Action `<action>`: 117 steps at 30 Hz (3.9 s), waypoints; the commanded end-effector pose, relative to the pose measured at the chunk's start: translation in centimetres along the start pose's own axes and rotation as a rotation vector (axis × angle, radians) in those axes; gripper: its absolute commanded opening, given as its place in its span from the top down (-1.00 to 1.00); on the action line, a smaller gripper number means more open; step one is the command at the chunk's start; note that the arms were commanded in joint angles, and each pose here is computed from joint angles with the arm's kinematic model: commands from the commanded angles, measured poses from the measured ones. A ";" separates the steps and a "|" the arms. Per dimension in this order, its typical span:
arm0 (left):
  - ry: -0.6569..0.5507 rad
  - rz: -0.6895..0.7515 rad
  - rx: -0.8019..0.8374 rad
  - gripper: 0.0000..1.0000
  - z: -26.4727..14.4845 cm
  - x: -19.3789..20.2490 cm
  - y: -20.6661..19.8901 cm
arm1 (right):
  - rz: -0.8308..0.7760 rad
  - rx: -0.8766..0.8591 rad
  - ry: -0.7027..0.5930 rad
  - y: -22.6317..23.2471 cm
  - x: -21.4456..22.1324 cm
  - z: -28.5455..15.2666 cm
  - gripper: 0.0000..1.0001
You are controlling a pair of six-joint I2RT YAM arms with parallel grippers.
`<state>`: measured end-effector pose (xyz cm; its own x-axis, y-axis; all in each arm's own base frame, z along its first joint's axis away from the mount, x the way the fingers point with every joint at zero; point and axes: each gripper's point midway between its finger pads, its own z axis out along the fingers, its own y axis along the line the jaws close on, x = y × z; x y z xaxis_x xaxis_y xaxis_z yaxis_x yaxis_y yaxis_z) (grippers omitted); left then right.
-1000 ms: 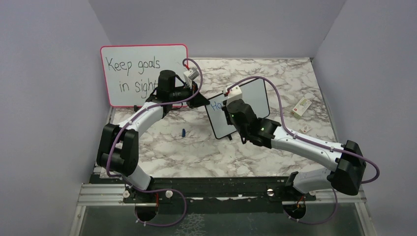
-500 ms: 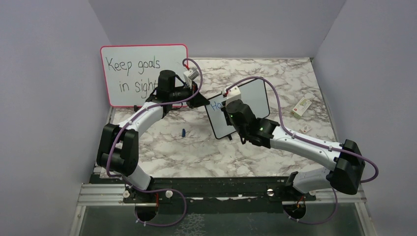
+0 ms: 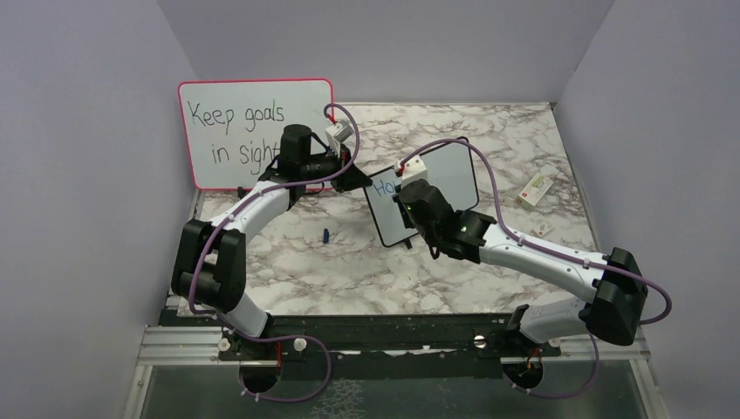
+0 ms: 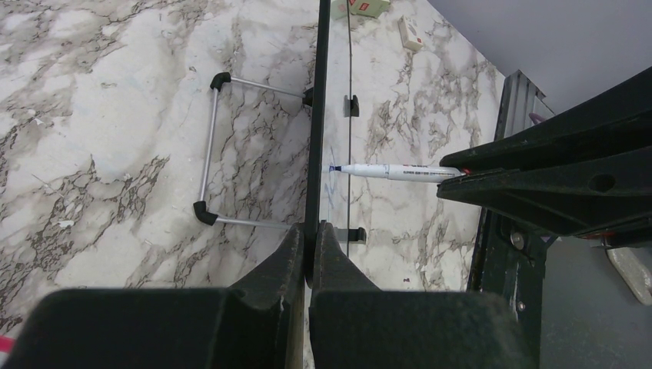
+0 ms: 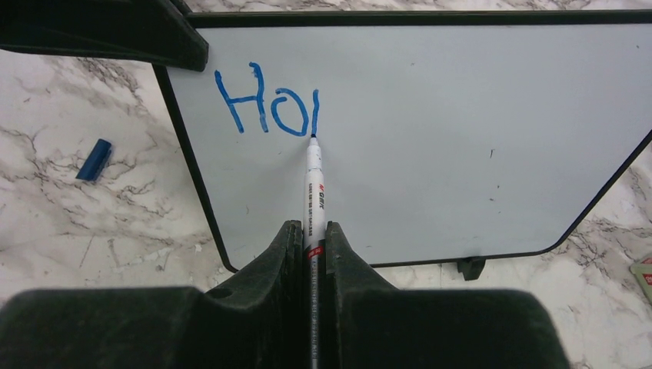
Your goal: Write a sentence on the whiteboard
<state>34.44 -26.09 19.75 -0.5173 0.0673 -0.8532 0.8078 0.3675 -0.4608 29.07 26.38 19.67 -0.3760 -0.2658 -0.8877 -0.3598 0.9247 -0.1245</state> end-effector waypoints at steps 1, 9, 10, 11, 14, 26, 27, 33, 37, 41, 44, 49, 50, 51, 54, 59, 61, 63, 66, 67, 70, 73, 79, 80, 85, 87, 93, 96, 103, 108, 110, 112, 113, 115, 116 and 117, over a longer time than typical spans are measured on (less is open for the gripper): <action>0.026 0.012 0.005 1.00 -0.1 0.6 -0.1 | 0.000 -0.021 0.057 0.1 1.7 -0.3 0.99; 0.027 0.008 0.002 1.00 -0.2 0.7 0.0 | 0.003 -0.038 0.058 0.2 1.5 -0.6 0.99; 0.025 0.011 0.003 1.00 -0.2 0.6 -0.1 | 0.005 -0.037 0.054 0.2 1.4 -0.6 0.99; 0.025 0.011 0.002 1.00 -0.2 0.6 -0.1 | 0.008 -0.036 0.050 0.1 1.3 -0.7 0.99; 0.026 0.010 0.001 1.00 -0.2 0.6 0.0 | 0.031 -0.036 0.000 -0.1 0.1 -1.1 0.99; 0.027 0.009 0.002 1.00 -0.2 0.7 0.0 | 0.050 0.008 -0.132 -1.0 -3.2 -1.1 0.99; 0.028 0.007 0.002 1.00 -0.1 0.7 0.0 | 0.048 0.005 -0.132 -0.9 -3.2 -1.0 0.99; 0.029 0.006 0.003 1.00 -0.2 0.8 0.0 | 0.035 -0.003 -0.126 -0.4 -3.2 -0.4 0.99; 0.029 0.006 0.005 1.00 -0.1 0.7 0.0 | 0.031 -0.001 -0.116 -0.3 -3.0 -0.1 0.99; 0.031 0.004 0.006 1.00 -0.1 0.8 0.0 | 0.034 0.007 -0.122 -0.5 -3.1 0.0 0.99; 0.031 0.004 0.006 1.00 -0.1 0.8 0.0 | 0.031 0.018 -0.119 -0.7 -3.0 0.2 0.99; 0.030 0.005 0.006 1.00 -0.2 0.7 -0.1 | 0.034 0.017 -0.121 -0.7 -3.1 0.3 0.99; 0.030 0.004 0.006 1.00 -0.2 0.7 -0.1 | 0.033 0.017 -0.119 -0.7 -3.1 0.4 0.99; 0.031 0.003 0.006 1.00 -0.2 0.8 -0.1 | 0.032 0.017 -0.118 -0.7 -3.1 0.4 0.99; 0.030 0.004 0.007 1.00 -0.2 0.7 -0.1 | 0.030 0.016 -0.118 -0.6 -3.1 0.5 0.99; 0.031 0.003 0.009 1.00 -0.1 0.8 -0.1 | 0.031 0.024 -0.116 -0.8 -3.0 0.6 0.98; 0.031 0.003 0.009 1.00 -0.1 0.8 -0.1 | 0.033 0.029 -0.118 -1.0 -3.1 0.6 0.99; 0.031 0.003 0.009 1.00 -0.1 0.8 -0.1 | 0.034 0.038 -0.121 -1.2 -3.2 0.6 0.99; 0.031 0.003 0.008 1.00 -0.1 0.8 -0.1 | 0.039 0.054 -0.121 -1.7 -3.1 0.5 0.99; 0.031 0.002 0.008 1.00 -0.1 0.8 -0.1 | 0.041 0.058 -0.119 -1.7 -3.1 0.5 0.99; 0.031 0.003 0.007 1.00 -0.1 0.8 0.0 | 0.045 0.068 -0.111 -2.1 -2.8 0.4 0.99; 0.032 0.002 0.007 1.00 -0.1 0.8 0.0 | 0.048 0.073 -0.098 -2.3 -2.3 0.4 0.99; 0.031 0.002 0.007 1.00 -0.1 0.8 0.0 | 0.055 0.061 -0.071 -2.3 -1.3 0.2 0.99; 0.031 0.002 0.007 1.00 -0.1 0.8 0.0 | 0.057 0.059 -0.065 -2.3 -1.1 0.1 0.99; 0.031 0.001 0.008 1.00 -0.1 0.8 0.0 | 0.064 0.045 -0.044 -2.2 -0.2 -0.2 0.99; 0.031 0.001 0.008 1.00 -0.1 0.8 0.0 | 0.068 0.032 -0.036 -2.0 0.1 -0.3 0.99; 0.031 0.001 0.008 1.00 -0.1 0.8 -0.1 | 0.071 -0.019 -0.023 -1.1 0.4 -0.3 0.99; 0.031 0.001 0.007 1.00 -0.1 0.8 0.0 | 0.076 -0.040 -0.028 -0.7 0.2 -0.2 0.99; 0.031 0.001 0.008 1.00 -0.1 0.8 0.0 | 0.081 -0.061 -0.043 -0.1 -0.4 0.1 0.99; 0.030 0.002 0.008 1.00 -0.1 0.7 -0.1 | 0.086 -0.080 -0.053 0.4 -1.0 0.3 0.99; 0.031 0.001 0.007 1.00 -0.1 0.8 0.0 | 0.087 -0.081 -0.060 0.4 -1.2 0.2 0.99; 0.031 0.001 0.006 1.00 -0.1 0.7 0.0 | 0.091 -0.072 -0.067 0.2 -1.5 0.1 0.99; 0.031 0.002 0.006 1.00 -0.1 0.7 0.0 | 0.092 -0.071 -0.072 0.1 -1.6 0.0 0.99; 0.030 0.002 0.006 1.00 -0.1 0.7 0.0 | 0.094 -0.055 -0.080 -0.3 -1.8 -0.2 0.99; 0.030 0.002 0.006 1.00 -0.1 0.7 -0.1 | 0.096 -0.044 -0.085 -0.6 -1.8 -0.4 0.99; 0.030 0.002 0.005 1.00 -0.1 0.8 0.0 | 0.100 -0.034 -0.091 -0.9 -1.9 -0.5 0.99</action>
<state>34.41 -26.08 19.71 -0.5194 0.0679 -0.8518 0.8066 0.3682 -0.4625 29.16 25.91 19.42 -0.3789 -0.2035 -0.9028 -0.3739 0.9260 -0.0518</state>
